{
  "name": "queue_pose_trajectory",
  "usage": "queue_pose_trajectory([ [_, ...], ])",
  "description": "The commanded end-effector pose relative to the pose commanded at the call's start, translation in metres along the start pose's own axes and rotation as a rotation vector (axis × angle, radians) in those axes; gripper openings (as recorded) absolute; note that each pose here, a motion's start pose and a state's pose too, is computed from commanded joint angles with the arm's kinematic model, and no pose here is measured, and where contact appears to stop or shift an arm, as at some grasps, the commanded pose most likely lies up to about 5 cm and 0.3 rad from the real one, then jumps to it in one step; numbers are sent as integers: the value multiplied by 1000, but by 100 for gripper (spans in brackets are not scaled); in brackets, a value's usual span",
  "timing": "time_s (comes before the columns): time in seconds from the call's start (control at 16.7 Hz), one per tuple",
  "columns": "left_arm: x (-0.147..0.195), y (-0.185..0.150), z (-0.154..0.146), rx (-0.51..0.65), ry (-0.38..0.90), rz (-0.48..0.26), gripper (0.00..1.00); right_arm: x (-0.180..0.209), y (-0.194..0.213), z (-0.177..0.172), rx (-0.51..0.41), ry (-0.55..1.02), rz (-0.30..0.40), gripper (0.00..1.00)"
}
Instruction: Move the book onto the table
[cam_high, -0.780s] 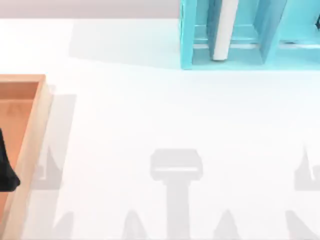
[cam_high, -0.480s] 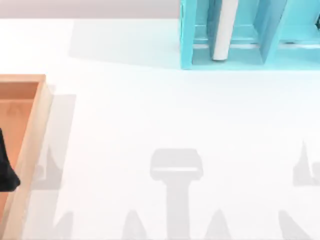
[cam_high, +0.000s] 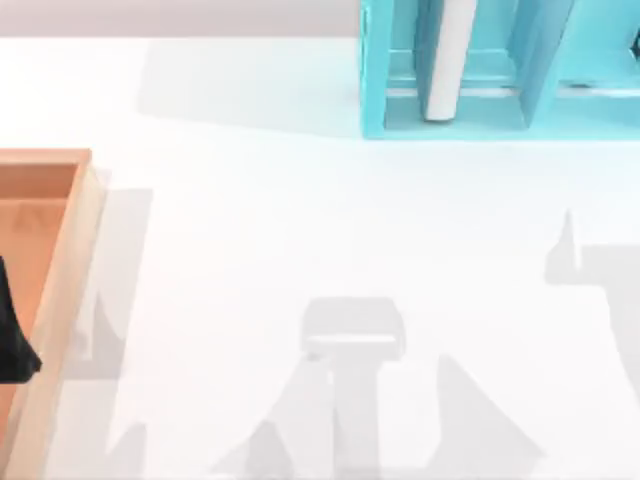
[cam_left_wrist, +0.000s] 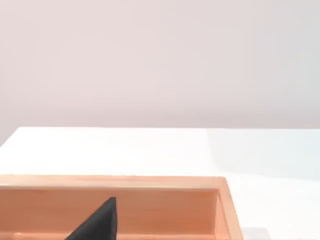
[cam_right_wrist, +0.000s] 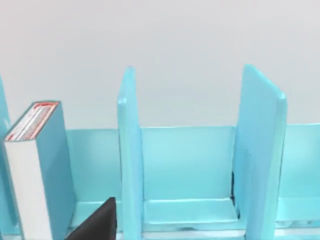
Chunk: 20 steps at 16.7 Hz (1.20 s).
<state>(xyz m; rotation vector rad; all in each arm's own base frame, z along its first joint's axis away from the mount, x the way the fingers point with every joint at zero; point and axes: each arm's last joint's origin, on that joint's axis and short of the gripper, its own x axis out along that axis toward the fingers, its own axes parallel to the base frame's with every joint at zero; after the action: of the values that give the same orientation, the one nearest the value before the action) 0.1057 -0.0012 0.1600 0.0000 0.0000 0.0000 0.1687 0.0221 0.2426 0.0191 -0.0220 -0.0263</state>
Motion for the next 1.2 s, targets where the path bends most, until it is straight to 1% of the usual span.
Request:
queue_pose_trajectory([
  [0.12,0,0,0,0,0,0,100,35,16,3,-4,36,-1,100],
  [0.24,0,0,0,0,0,0,100,73,38,-4,-12,76,-3,100],
  [0.42,0,0,0,0,0,0,100,125,76,-36,-28,128,-7,100],
  [0.6,0,0,0,0,0,0,100,163,115,-80,-40,155,-9,100],
  [0.78,0,0,0,0,0,0,100,184,147,-123,-39,155,-11,100],
  [0.9,0,0,0,0,0,0,100,192,164,-144,-31,142,-12,100],
  [1.02,0,0,0,0,0,0,100,196,175,-157,-20,127,-12,100],
  [1.2,0,0,0,0,0,0,100,197,180,-163,-14,117,-11,100],
])
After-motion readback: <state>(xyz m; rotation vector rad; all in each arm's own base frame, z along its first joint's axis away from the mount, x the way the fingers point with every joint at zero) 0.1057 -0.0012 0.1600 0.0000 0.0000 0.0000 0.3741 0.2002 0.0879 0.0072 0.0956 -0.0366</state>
